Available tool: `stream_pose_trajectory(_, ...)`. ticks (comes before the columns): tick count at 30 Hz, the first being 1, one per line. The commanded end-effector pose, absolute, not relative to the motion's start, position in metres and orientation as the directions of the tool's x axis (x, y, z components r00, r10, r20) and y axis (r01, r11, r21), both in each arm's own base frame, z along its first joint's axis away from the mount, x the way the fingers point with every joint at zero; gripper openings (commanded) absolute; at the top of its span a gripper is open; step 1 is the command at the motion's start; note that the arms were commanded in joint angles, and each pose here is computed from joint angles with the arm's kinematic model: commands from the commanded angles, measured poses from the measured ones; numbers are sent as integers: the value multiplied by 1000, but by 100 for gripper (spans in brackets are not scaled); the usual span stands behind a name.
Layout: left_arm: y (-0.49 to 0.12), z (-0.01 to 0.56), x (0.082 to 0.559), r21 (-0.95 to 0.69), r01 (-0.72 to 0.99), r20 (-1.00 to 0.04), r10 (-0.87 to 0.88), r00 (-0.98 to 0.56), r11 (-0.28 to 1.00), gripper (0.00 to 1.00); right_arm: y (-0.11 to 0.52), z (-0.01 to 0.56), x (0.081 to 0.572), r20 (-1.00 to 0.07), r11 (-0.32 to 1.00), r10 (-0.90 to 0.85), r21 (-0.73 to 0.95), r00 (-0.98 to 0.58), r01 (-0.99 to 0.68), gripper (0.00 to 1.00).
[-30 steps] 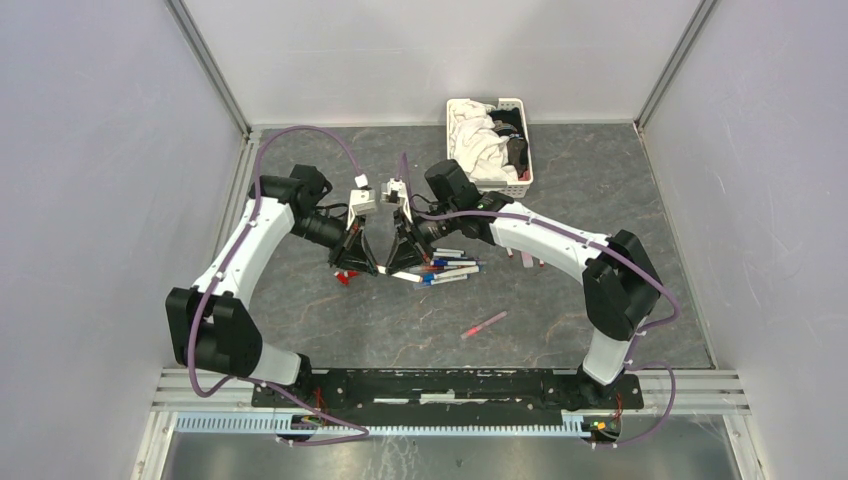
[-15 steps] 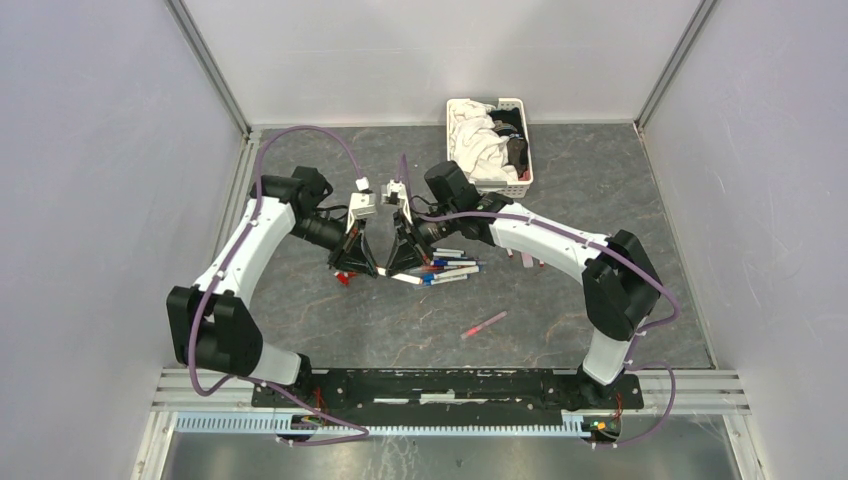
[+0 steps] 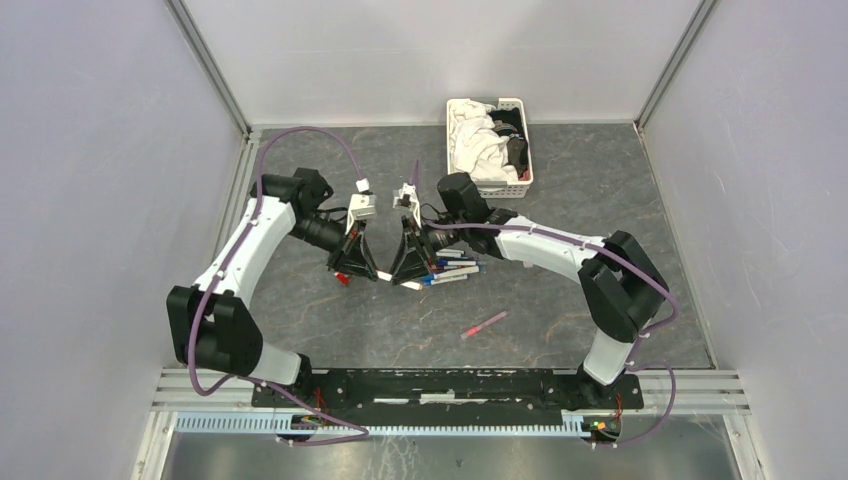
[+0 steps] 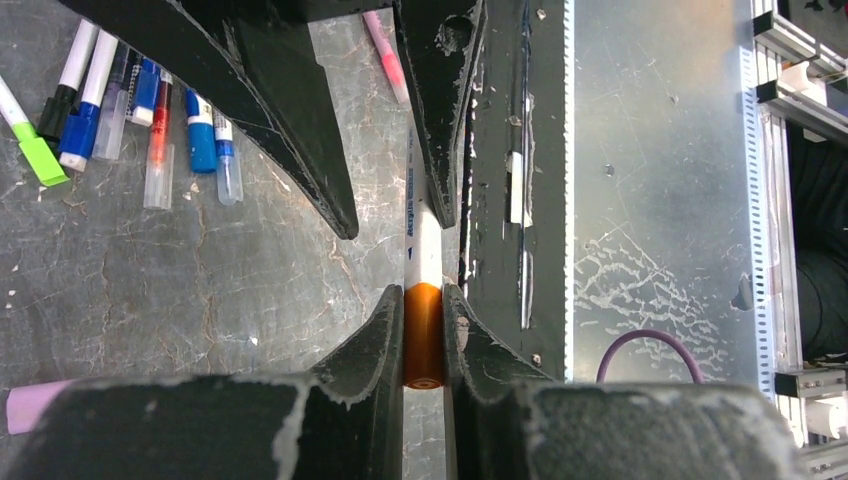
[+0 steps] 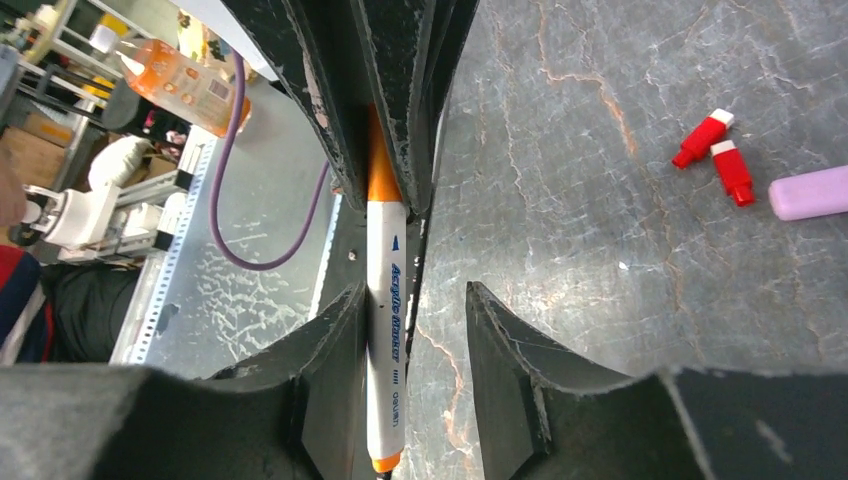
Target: Open the pen caps
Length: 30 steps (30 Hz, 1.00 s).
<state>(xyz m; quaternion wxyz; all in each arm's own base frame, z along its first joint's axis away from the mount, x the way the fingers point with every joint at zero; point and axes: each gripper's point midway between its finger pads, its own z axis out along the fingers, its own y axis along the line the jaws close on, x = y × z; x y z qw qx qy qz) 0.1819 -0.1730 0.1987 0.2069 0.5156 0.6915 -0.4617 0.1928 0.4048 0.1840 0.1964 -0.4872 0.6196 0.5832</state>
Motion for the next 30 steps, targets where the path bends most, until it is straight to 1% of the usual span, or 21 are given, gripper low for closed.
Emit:
stream_pose_trajectory(1,-184,226,181,-376,927,-835,442,-329,-19,2,412,220,188,-855,-249,-264,507,-446,-825,46)
stream_pose_trajectory(4,-185,228,183,-367,930,-842,432,-322,-22,2,416,229,185,-854,-275,-237,517,-464,-811,42)
stream_pose_trajectory(6,-186,228,183,-365,931,-843,431,-322,-20,2,418,234,185,-851,-285,-224,523,-475,-803,37)
stream_pose_trajectory(8,-186,228,184,-365,931,-843,431,-324,-15,2,419,235,185,-848,-290,-226,529,-480,-798,28)
stream_pose_trajectory(10,-186,229,185,-362,932,-843,430,-321,-13,2,418,233,183,-845,-294,-232,533,-482,-793,16)
stream_pose_trajectory(11,-185,228,186,-360,933,-842,433,-322,-7,5,417,232,183,-844,-296,-237,534,-481,-792,9)
stream_pose_trajectory(12,-185,229,186,-356,934,-842,434,-319,-4,11,416,231,182,-844,-297,-242,533,-478,-792,3)
stream_pose_trajectory(13,-185,229,187,-353,936,-841,438,-317,0,15,415,228,181,-843,-293,-256,534,-473,-793,0)
stream_pose_trajectory(15,-183,230,189,-339,941,-840,449,-306,7,22,413,221,182,-842,-281,-284,531,-460,-799,0)
stream_pose_trajectory(16,-183,231,189,-334,942,-839,452,-303,11,25,412,216,180,-834,-275,-302,539,-461,-796,0)
stream_pose_trajectory(17,-183,232,190,-329,944,-841,451,-299,12,25,411,214,181,-831,-271,-310,543,-462,-795,1)
stream_pose_trajectory(18,-183,234,191,-323,946,-844,448,-295,14,23,410,211,180,-826,-269,-317,550,-467,-791,3)
stream_pose_trajectory(19,-184,235,194,-307,952,-851,442,-283,19,14,410,209,178,-819,-267,-323,559,-473,-785,12)
stream_pose_trajectory(20,-185,237,197,-299,954,-856,433,-281,29,9,410,208,178,-815,-264,-326,565,-479,-782,24)
stream_pose_trajectory(21,-186,239,198,-290,957,-863,423,-276,34,5,410,207,178,-811,-261,-327,571,-485,-778,30)
stream_pose_trajectory(23,-188,242,200,-275,961,-875,404,-269,44,2,411,210,177,-815,-265,-310,569,-490,-779,34)
stream_pose_trajectory(26,-189,242,200,-280,959,-876,396,-276,50,2,412,220,176,-821,-283,-281,566,-497,-775,34)
stream_pose_trajectory(27,-189,241,200,-286,957,-873,397,-282,49,2,412,222,176,-823,-287,-274,564,-497,-774,31)
stream_pose_trajectory(29,-188,238,196,-301,953,-867,406,-290,38,4,413,227,177,-829,-290,-264,556,-493,-779,17)
stream_pose_trajectory(30,-187,235,194,-311,950,-860,415,-296,33,12,413,228,178,-832,-289,-260,552,-490,-782,10)
